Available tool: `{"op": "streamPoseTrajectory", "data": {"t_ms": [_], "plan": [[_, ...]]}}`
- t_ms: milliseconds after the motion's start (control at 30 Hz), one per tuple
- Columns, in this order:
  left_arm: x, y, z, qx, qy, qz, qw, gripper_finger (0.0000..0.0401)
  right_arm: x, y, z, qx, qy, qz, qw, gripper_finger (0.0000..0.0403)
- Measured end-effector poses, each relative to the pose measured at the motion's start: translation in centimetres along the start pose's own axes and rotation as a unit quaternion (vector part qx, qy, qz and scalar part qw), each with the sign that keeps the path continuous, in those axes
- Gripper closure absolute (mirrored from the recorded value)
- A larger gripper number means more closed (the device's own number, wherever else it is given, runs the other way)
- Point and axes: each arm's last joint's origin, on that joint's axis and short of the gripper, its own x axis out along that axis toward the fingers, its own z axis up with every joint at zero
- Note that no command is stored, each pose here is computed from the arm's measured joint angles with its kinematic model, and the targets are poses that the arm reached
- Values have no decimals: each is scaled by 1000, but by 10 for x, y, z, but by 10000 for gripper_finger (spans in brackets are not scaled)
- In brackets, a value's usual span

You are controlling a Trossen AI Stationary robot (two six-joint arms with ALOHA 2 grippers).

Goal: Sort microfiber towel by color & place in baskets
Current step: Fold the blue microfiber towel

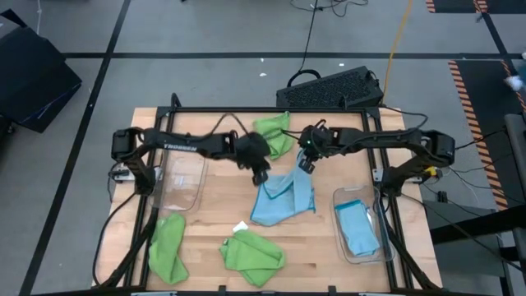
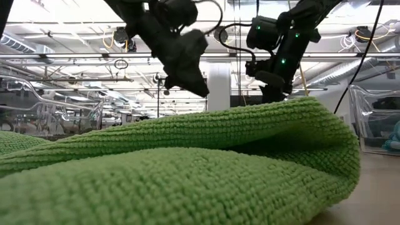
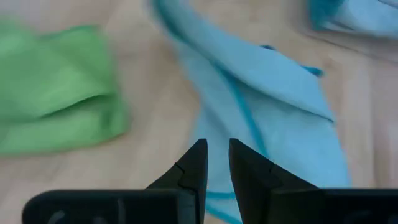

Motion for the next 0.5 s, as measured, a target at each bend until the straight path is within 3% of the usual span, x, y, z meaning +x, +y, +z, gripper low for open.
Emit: {"op": "streamPoseTrajectory", "data": {"t_ms": [100,200,500], "plan": [[3,-24,-7,57,3,-14,998,334,0,-3,1,17,0,5,1000,403],[6,-43,-17,95,18,4,995,334,-4,-3,0,15,-1,6,1000,403],[64,-64,-54,106,99,5,989,334,-7,-2,0,-27,-3,33,999,403]]}}
